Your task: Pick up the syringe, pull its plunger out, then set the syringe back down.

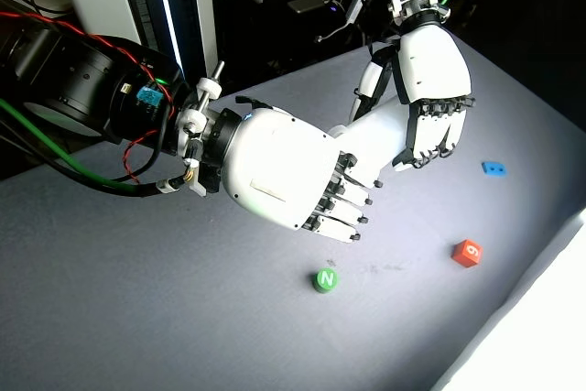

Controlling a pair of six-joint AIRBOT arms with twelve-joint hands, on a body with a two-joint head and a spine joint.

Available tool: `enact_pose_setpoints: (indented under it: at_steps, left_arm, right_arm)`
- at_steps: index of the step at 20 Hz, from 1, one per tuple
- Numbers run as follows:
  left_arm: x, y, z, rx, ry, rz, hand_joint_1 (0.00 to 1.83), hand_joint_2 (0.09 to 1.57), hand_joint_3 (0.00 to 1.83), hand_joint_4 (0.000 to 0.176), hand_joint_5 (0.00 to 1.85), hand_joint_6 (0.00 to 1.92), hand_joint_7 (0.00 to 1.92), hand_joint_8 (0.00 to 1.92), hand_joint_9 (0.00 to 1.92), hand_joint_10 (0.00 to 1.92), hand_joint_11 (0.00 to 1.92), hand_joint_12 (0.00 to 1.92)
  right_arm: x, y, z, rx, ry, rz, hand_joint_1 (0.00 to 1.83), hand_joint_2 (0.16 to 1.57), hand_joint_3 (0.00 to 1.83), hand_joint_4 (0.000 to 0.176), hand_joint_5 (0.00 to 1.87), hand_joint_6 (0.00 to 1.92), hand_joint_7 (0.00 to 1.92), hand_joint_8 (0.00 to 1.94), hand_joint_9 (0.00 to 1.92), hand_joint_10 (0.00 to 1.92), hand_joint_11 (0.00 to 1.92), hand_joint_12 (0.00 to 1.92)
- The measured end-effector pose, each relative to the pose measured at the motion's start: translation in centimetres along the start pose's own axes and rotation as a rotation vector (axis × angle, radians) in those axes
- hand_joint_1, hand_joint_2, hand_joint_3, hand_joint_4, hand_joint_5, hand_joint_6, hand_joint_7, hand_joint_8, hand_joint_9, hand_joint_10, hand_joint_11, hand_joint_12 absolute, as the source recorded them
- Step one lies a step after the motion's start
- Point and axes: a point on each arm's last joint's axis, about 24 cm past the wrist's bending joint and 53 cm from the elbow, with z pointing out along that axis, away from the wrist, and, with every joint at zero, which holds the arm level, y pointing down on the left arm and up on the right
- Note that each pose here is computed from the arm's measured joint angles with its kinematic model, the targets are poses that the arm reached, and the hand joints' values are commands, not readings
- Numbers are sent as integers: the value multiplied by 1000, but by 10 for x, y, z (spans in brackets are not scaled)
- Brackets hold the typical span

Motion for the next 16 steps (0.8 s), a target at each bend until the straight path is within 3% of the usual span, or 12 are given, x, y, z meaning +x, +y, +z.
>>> enact_pose_setpoints:
  at_steps: [3, 9, 16]
  left_arm:
    - [0, 0, 0, 0, 0, 0, 1214, 1140, 0, 0, 885, 1057, 991, 1069, 952, 684, 608, 1228]
    - [2, -3, 0, 9, 8, -11, 1211, 1145, 0, 0, 852, 1128, 1000, 1032, 958, 641, 620, 1166]
    - [3, -7, 0, 21, 13, -15, 1207, 1150, 1, 0, 872, 1078, 961, 1119, 939, 664, 604, 1210]
  right_arm:
    - [0, 0, 0, 0, 0, -2, 1174, 1197, 0, 24, 829, 1218, 840, 1243, 721, 970, 402, 1428]
    - [-11, -3, -5, 9, -18, -7, 1177, 1192, 0, 22, 822, 1231, 861, 1212, 739, 962, 414, 1390]
    - [-28, -11, -16, 45, -41, -11, 1175, 1193, 1, 24, 833, 1218, 841, 1235, 730, 980, 397, 1451]
